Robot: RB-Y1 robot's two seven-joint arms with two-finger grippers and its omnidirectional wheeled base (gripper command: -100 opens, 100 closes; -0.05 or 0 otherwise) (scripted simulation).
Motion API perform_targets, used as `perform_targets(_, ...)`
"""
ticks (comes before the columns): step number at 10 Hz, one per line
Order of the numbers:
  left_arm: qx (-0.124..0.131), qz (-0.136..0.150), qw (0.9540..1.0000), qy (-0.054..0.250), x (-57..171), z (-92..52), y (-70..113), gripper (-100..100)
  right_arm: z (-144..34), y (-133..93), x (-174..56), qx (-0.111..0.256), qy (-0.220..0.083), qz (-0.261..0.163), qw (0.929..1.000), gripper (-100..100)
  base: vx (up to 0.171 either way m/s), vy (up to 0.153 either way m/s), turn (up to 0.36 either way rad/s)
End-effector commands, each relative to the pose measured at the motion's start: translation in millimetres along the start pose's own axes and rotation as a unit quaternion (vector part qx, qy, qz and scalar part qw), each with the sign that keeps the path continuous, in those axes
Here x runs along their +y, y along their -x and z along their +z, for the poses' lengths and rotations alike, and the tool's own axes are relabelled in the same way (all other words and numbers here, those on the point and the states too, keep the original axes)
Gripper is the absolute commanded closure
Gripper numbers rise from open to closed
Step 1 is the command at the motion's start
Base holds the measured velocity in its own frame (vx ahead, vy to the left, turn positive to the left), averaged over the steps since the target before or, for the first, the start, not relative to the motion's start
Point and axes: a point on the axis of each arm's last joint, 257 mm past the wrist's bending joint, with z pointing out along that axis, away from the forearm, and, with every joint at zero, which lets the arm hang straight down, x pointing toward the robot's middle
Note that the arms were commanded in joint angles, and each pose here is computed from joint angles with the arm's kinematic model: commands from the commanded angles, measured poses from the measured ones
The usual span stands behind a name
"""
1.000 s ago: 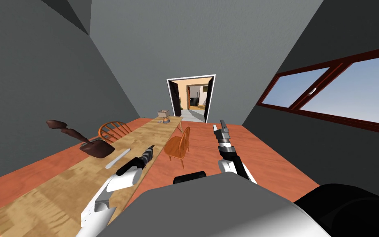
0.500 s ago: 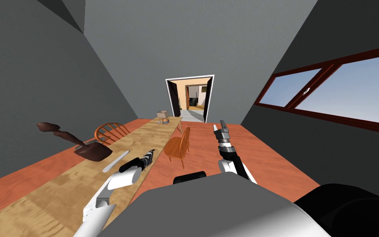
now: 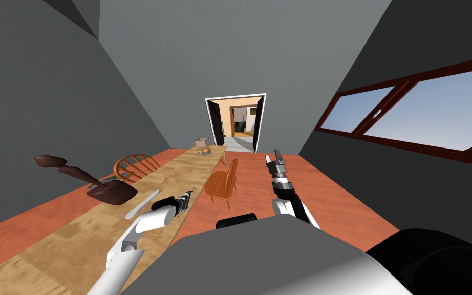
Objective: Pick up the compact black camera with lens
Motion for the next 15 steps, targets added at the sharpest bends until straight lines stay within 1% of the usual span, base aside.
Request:
perform_targets(1, 0.009, 0.007, 0.9994, 0.032, 14.4, 4.0, 0.4, -100, 0.0, 0.0, 0.0, 0.000, 0.000, 0.000, 1.0000, 0, 0.035, 0.056, -0.031)
perform_targets(2, 0.010, 0.007, 0.9991, 0.041, 19.0, 3.6, -0.3, -100, 0.0, 0.0, 0.0, 0.000, 0.000, 0.000, 1.0000, 0, 0.024, 0.048, -0.026)
perform_targets(3, 0.018, 0.012, 0.9977, 0.065, 30.1, 6.6, 0.3, -100, 0.0, 0.0, 0.0, 0.000, 0.000, 0.000, 1.0000, 0, 0.021, 0.061, -0.032)
perform_targets(4, 0.019, 0.012, 0.9972, 0.072, 33.7, 6.1, -0.2, -100, 0.0, 0.0, 0.0, 0.000, 0.000, 0.000, 1.0000, 0, 0.026, 0.062, -0.022)
perform_targets(5, 0.027, 0.018, 0.9947, 0.098, 46.4, 7.7, 0.1, -100, 0.0, 0.0, 0.0, 0.000, 0.000, 0.000, 1.0000, 0, 0.035, 0.069, -0.029)
perform_targets(6, 0.027, 0.018, 0.9944, 0.101, 47.8, 7.4, -0.1, -100, 0.0, 0.0, 0.0, 0.000, 0.000, 0.000, 1.0000, 0, 0.026, 0.052, -0.021)
perform_targets(7, 0.035, 0.023, 0.9911, 0.126, 59.8, 8.1, 0.5, -100, 0.0, 0.0, 0.0, 0.000, 0.000, 0.000, 1.0000, 0, 0.026, 0.064, -0.023)
perform_targets(8, 0.035, 0.023, 0.9908, 0.128, 60.9, 7.8, 0.3, -100, 0.0, 0.0, 0.0, 0.000, 0.000, 0.000, 1.0000, 0, 0.027, 0.058, -0.020)
perform_targets(9, 0.043, 0.028, 0.9867, 0.154, 73.1, 7.2, 1.1, -100, 0.0, 0.0, 0.0, 0.000, 0.000, 0.000, 1.0000, 0, 0.033, 0.056, -0.029)
perform_targets(11, 0.055, 0.037, 0.9784, 0.196, 91.8, 4.7, 4.3, -100, 0.0, 0.0, 0.0, 0.000, 0.000, 0.000, 1.0000, 0, 0.056, 0.091, -0.041)
perform_targets(12, 0.056, 0.037, 0.9776, 0.199, 93.7, 3.9, 4.0, -100, 0.0, 0.0, 0.0, 0.000, 0.000, 0.000, 1.0000, 0, 0.044, 0.078, -0.021)
perform_targets(15, 0.068, 0.048, 0.9643, 0.251, 115.0, -4.1, 12.1, -100, 0.0, 0.0, 0.0, 0.000, 0.000, 0.000, 1.0000, 0, 0.043, 0.063, -0.031)
